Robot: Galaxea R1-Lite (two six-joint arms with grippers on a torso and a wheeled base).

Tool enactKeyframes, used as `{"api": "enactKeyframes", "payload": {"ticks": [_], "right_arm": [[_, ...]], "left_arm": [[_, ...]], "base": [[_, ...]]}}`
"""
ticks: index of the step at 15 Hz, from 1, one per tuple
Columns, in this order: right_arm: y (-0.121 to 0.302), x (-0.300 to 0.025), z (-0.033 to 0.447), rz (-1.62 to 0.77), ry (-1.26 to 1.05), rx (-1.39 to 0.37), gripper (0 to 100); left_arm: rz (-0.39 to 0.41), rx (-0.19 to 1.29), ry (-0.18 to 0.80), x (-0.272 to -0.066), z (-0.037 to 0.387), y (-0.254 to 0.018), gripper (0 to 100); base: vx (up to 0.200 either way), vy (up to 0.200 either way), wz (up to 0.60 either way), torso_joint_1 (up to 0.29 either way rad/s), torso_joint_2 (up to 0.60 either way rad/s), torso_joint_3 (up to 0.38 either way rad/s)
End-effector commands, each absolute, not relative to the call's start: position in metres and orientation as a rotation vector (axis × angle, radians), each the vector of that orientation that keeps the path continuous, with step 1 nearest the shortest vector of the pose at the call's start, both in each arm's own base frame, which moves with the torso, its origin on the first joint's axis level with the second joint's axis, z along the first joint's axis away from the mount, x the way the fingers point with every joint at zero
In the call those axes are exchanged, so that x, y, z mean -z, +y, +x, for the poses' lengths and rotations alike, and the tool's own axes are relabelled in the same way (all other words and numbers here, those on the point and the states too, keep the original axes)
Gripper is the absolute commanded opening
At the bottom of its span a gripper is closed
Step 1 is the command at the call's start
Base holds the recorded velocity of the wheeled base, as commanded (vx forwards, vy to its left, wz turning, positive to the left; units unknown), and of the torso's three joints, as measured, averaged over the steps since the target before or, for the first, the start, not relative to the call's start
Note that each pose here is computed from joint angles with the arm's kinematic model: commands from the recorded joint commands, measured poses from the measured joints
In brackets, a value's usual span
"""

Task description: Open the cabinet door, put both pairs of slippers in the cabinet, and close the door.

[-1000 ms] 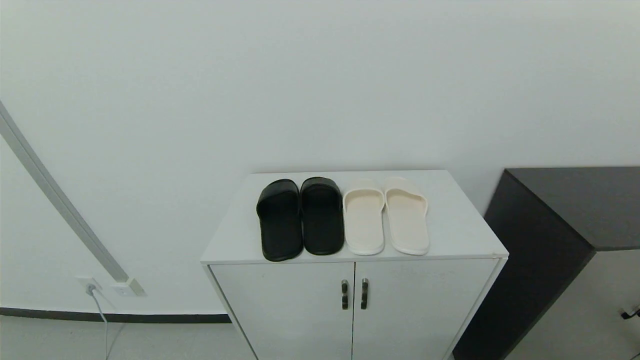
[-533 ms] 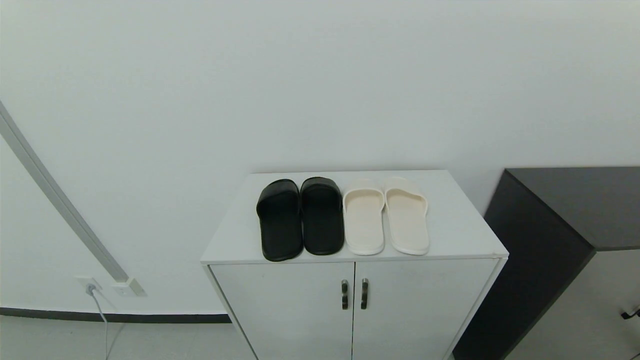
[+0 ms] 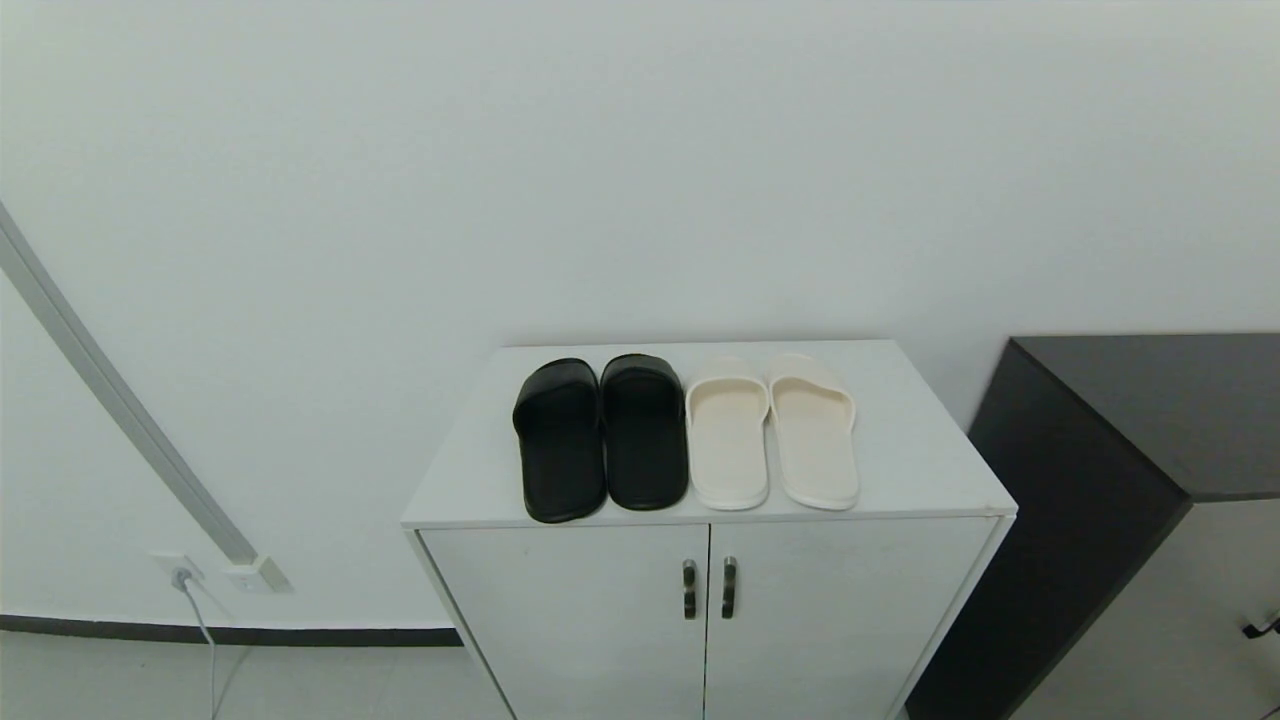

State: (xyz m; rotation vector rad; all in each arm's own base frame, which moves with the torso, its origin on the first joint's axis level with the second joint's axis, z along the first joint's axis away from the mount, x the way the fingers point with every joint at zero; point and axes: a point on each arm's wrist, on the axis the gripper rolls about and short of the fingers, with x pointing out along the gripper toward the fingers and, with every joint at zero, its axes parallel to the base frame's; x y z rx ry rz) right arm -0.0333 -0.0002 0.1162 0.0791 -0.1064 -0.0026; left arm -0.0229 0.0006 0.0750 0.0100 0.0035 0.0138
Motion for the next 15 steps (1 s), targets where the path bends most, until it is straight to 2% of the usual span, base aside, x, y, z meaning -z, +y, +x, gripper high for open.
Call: {"api": "enactKeyframes", "payload": {"ticks": [1, 4, 9, 11, 15], "right_arm": [[0.0, -0.166, -0.035, 0.115, -0.07, -0.036, 100], [0.004, -0.169, -0.005, 0.128, 0.126, -0.184, 100], [0.019, -0.186, 0.093, 0.206, 0.332, -0.379, 100], [0.05, -0.195, 0.139, 0.157, 0.319, -0.371, 100], [0.124, -0.21, 0.176, 0.158, 0.272, -0.355, 100]], "left_arm": [[0.011, -0.014, 0.005, -0.075, -0.023, 0.001, 0], [0.008, -0.011, 0.005, -0.075, -0.023, 0.001, 0], [0.009, -0.009, 0.005, -0.075, -0.023, 0.0, 0], [0.011, -0.009, 0.005, -0.075, -0.023, 0.0, 0], [0.011, -0.008, 0.003, -0.075, -0.023, 0.0, 0]], "base": [[0.0, 0.0, 0.0, 0.0, 0.0, 0.0], [0.0, 0.0, 0.0, 0.0, 0.0, 0.0], [0.0, 0.0, 0.0, 0.0, 0.0, 0.0], [0.0, 0.0, 0.0, 0.0, 0.0, 0.0], [0.0, 0.0, 0.0, 0.0, 0.0, 0.0]]}}
